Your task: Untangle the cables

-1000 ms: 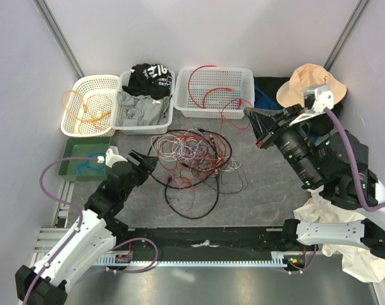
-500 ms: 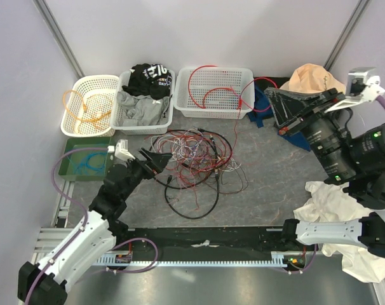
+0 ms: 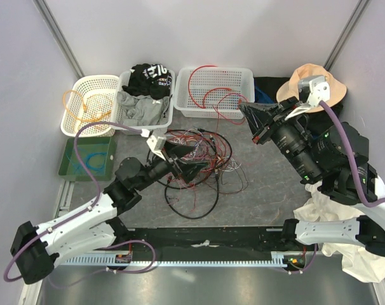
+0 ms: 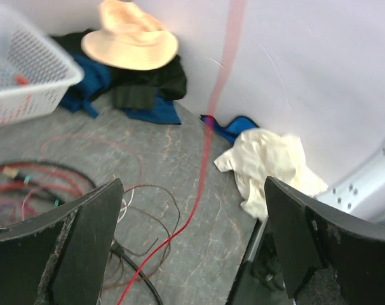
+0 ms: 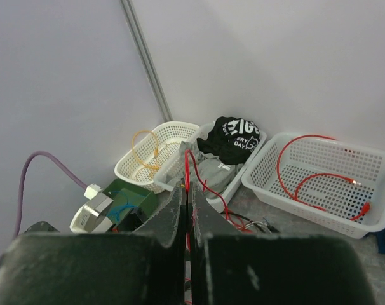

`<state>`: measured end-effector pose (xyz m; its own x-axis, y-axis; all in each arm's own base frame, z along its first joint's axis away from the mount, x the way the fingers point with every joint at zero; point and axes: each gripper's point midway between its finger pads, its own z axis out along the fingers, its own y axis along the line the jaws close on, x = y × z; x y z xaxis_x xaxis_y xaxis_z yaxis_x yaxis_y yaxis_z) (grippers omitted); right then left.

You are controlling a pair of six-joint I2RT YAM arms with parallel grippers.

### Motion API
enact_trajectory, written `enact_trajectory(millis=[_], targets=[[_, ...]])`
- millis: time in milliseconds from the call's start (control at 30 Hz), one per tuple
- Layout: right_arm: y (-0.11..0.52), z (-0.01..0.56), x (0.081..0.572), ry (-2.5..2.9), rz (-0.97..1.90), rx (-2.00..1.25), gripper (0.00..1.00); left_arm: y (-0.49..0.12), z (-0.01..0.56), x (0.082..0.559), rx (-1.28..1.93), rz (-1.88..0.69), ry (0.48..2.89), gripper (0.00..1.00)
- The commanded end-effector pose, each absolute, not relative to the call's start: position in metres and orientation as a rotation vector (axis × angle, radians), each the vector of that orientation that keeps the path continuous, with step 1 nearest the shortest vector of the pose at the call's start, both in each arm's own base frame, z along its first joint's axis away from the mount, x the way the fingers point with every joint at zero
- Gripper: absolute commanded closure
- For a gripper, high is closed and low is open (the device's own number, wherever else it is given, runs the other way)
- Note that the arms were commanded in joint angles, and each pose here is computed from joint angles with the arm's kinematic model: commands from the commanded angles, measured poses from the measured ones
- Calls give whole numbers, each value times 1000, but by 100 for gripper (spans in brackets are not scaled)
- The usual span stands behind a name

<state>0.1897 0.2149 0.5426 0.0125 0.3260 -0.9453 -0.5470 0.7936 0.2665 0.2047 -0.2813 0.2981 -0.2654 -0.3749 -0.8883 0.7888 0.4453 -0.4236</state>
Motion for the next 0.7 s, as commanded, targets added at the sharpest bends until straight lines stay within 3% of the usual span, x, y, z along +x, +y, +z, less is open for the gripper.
enact_trajectory(millis=[0, 267, 467, 567, 600, 667], targets=[[213, 540, 183, 1399, 731, -196, 100, -301, 322, 203, 629, -1006, 1269, 0], [212, 535, 180, 1404, 747, -204, 100, -342, 283, 222, 724, -1009, 1378, 5], [206, 533, 180, 1408, 733, -199, 100, -355, 258, 223, 769, -1030, 1433, 22], [202, 532, 180, 1408, 726, -191, 100, -352, 251, 221, 782, -1017, 1458, 60], [203, 530, 181, 1412, 720, -193, 100, -350, 251, 221, 779, -1011, 1462, 85], [202, 527, 181, 1415, 717, -193, 100, -344, 257, 221, 759, -995, 1466, 98]])
